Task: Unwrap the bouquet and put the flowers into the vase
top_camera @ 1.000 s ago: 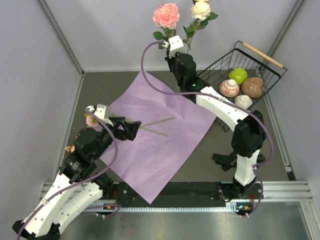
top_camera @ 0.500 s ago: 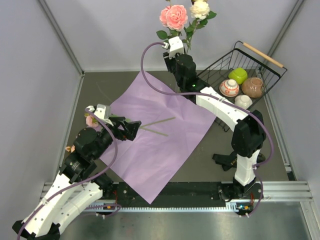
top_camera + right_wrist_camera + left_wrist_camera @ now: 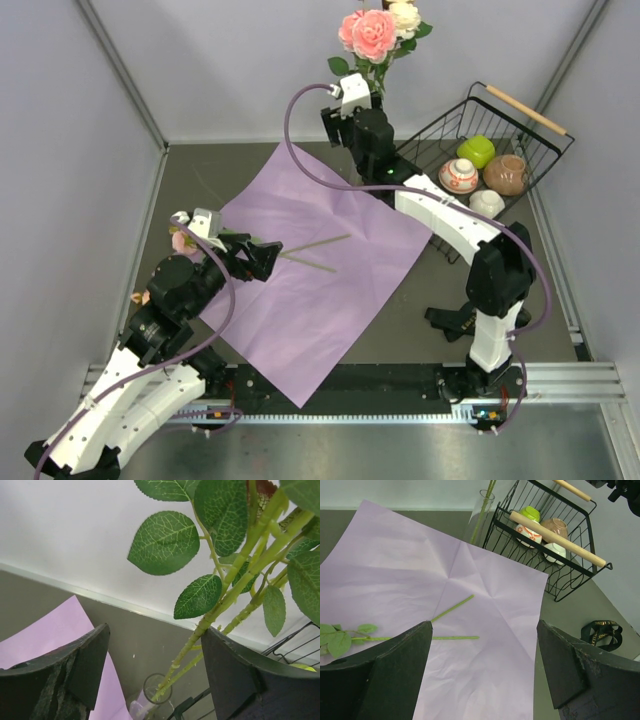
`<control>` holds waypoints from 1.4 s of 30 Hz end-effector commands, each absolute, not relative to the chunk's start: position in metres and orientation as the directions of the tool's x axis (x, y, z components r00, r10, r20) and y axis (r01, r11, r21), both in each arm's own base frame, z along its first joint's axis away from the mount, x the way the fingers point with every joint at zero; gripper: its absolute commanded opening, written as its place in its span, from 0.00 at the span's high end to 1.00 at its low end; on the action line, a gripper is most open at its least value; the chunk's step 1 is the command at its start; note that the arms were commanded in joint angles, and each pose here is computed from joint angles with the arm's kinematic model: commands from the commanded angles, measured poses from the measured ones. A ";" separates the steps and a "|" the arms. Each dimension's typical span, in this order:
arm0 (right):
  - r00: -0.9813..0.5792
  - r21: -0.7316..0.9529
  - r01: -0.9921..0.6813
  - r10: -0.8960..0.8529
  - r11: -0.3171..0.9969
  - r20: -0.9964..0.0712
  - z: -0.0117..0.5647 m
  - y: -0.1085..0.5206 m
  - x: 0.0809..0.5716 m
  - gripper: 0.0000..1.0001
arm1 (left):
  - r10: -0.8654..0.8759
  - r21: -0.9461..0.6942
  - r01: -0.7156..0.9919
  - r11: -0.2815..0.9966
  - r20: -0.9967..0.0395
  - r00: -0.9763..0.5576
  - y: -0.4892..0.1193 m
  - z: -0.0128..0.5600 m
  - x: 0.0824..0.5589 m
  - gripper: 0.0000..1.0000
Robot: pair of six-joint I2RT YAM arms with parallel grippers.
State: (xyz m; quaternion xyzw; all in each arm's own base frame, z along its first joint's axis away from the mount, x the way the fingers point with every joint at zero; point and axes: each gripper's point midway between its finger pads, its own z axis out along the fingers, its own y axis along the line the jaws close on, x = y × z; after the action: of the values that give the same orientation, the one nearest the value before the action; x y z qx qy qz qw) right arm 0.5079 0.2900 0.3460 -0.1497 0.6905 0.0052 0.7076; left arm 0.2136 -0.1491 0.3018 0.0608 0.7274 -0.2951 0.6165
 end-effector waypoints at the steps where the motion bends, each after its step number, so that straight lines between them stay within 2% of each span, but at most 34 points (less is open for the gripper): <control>1: 0.054 -0.166 -0.201 -0.158 0.966 -0.986 0.368 0.277 0.494 0.25 | -0.289 -0.358 0.468 0.808 -0.933 -0.215 -0.152 0.307 0.215 0.09; 11: 0.000 -0.128 -0.198 -0.130 0.972 -0.991 0.371 0.270 0.483 0.15 | -0.291 -0.361 0.471 0.805 -0.932 -0.216 -0.152 0.307 0.214 0.09; 19: -0.096 -0.106 -0.177 -0.124 0.979 -0.988 0.364 0.258 0.472 0.01 | -0.300 -0.371 0.475 0.798 -0.928 -0.221 -0.153 0.307 0.212 0.09; 31: -0.134 -0.096 -0.233 -0.129 0.968 -0.983 0.367 0.242 0.436 0.01 | -0.305 -0.389 0.458 0.799 -0.919 -0.249 -0.155 0.299 0.214 0.07; 36: -0.160 -0.046 -0.287 -0.095 0.957 -0.982 0.367 0.226 0.394 0.01 | -0.305 -0.436 0.340 0.833 -0.875 -0.376 -0.159 0.272 0.233 0.04; 42: -0.245 0.039 -0.346 -0.050 0.938 -0.968 0.341 0.212 0.348 0.01 | -0.453 -0.542 0.102 0.834 -0.779 -0.434 -0.145 0.254 0.261 0.03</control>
State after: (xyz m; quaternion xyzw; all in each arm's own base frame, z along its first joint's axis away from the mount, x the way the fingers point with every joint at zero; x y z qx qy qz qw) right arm 0.3791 0.2191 0.3429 -0.1367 0.7718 0.0759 0.6163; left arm 0.2438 -0.1599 0.2448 -0.0139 0.8077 -0.2685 0.5248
